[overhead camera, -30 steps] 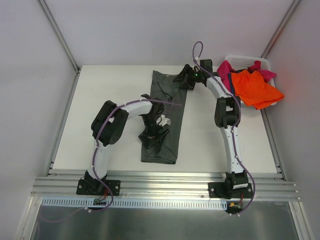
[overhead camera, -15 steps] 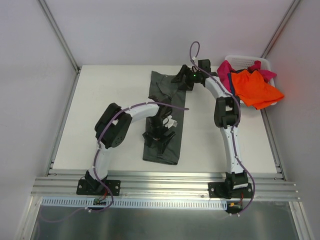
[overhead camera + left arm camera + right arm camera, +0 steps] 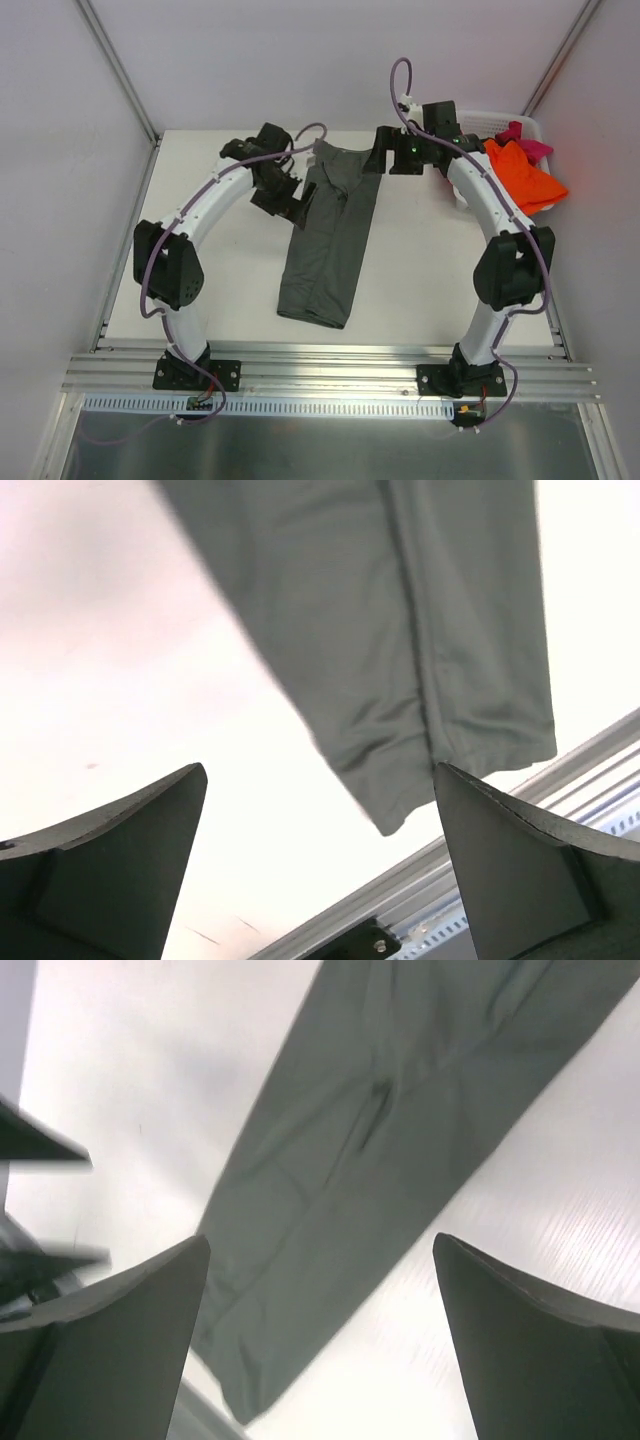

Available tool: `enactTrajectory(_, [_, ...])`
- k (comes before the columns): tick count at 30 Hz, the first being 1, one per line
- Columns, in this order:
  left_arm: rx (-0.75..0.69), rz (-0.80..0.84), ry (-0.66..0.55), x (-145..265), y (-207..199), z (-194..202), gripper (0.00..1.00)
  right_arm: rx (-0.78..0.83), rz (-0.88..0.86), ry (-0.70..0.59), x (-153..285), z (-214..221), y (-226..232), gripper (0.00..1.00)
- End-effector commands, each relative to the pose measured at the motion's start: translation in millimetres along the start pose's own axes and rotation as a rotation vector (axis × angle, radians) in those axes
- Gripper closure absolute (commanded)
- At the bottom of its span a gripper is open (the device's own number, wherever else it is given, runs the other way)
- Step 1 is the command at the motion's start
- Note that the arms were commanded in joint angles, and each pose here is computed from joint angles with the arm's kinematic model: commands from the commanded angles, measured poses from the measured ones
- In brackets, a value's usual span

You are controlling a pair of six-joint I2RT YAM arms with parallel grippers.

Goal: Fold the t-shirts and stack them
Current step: Rotate the tshirt 90 degrees

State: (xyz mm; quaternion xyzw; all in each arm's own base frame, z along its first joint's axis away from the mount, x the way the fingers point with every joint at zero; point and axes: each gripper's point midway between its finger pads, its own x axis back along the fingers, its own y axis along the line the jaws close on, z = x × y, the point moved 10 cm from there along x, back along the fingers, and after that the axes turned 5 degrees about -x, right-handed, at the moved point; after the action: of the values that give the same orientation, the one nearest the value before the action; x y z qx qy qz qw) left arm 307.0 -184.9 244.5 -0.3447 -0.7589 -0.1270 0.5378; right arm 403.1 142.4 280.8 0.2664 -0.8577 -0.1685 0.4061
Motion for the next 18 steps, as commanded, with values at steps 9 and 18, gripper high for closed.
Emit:
enactTrajectory(9, [0.290, 0.268, 0.149, 1.8, 18.4, 90.3, 0.16, -0.156, 0.011, 0.436, 25.3, 155.4, 8.1, 0.14])
enactTrajectory(18, [0.344, 0.348, 0.251, -8.5, 3.6, 131.1, 0.20, -0.302, -0.108, 0.584, 39.1, 237.3, 9.0, 0.42])
